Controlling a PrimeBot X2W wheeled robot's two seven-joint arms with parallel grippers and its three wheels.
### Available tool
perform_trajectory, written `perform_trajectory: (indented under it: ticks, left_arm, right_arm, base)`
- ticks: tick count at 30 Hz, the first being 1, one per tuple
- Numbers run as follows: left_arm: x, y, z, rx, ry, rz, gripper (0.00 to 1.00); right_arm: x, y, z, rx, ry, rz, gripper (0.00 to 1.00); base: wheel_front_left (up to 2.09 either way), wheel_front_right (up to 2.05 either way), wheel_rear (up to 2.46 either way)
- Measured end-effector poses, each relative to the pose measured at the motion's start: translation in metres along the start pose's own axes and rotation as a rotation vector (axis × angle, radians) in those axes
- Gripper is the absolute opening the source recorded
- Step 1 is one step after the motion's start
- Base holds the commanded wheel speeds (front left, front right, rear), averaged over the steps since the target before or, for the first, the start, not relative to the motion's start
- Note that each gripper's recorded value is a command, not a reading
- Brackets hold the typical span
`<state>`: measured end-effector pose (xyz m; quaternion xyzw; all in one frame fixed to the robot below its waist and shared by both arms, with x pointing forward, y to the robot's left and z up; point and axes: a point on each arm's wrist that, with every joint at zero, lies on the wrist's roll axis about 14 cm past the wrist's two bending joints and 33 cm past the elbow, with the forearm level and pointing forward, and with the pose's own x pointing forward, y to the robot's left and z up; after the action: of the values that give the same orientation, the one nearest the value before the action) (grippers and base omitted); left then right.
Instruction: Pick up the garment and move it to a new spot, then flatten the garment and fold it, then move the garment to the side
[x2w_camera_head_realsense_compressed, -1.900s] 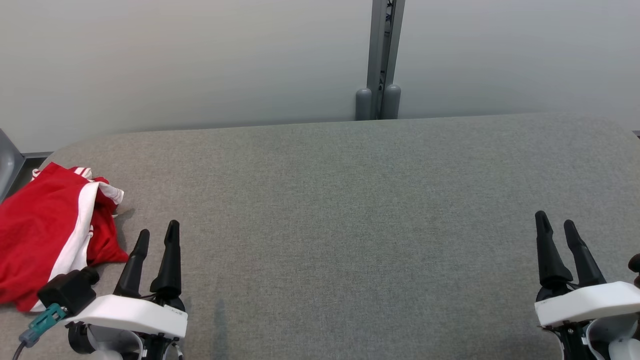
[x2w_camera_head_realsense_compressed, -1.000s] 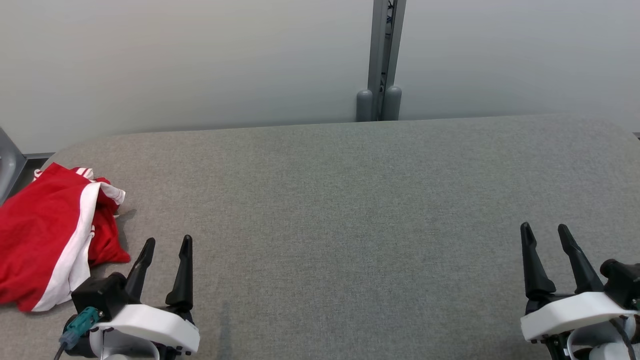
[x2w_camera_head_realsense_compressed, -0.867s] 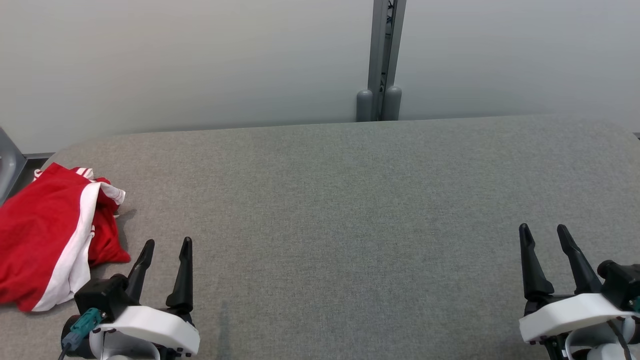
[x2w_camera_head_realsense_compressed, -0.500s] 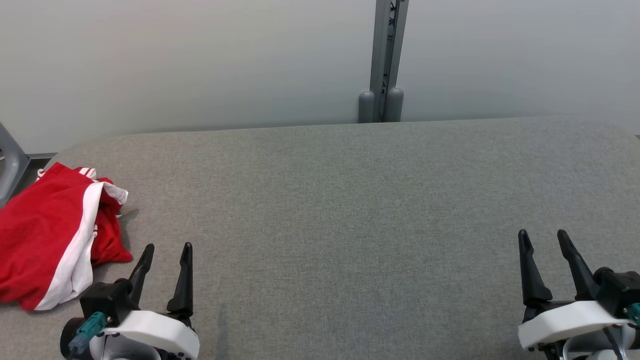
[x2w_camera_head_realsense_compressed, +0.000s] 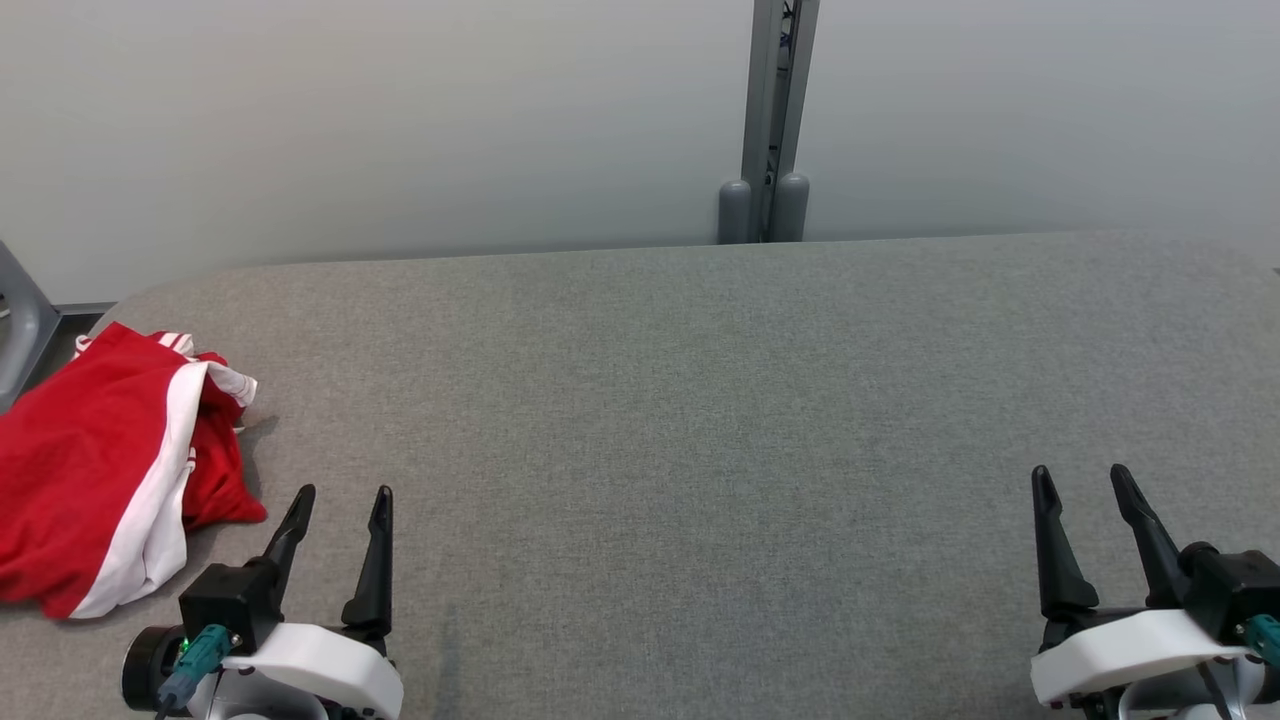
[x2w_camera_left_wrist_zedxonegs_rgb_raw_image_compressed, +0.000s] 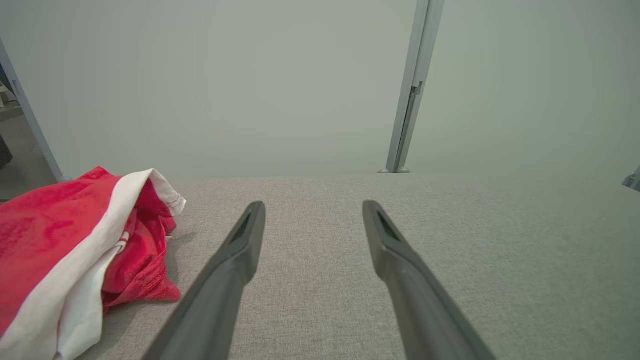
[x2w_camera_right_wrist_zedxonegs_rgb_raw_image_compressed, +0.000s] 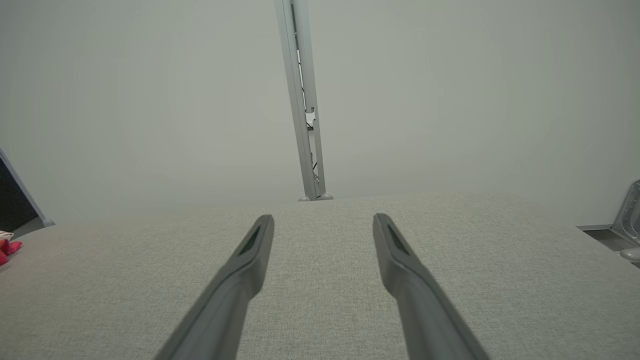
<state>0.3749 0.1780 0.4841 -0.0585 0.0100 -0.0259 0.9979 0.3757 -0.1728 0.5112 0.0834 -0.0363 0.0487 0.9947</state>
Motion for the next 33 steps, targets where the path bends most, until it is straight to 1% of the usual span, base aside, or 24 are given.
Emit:
perform_trajectory:
  ticks: [18, 27, 33]
  left_arm:
    - [-0.002, 0.0, -0.003, 0.058, -0.009, -0.006, 1.0]
    - [-0.003, 0.004, -0.004, 0.031, -0.007, 0.01, 1.0]
    - [-0.004, 0.008, 0.0, 0.029, -0.019, 0.025, 1.0]
  right_arm:
    - [0.001, 0.007, 0.001, -0.069, -0.017, 0.032, 1.0]
    - [0.002, 0.006, 0.0, -0.064, -0.013, 0.03, 1.0]
    - [0.006, 0.013, -0.002, -0.065, -0.009, 0.053, 1.0]
  base:
    - [0.0, 0.0, 0.0]
    - [0.0, 0.0, 0.0]
    - [0.0, 0.0, 0.0]
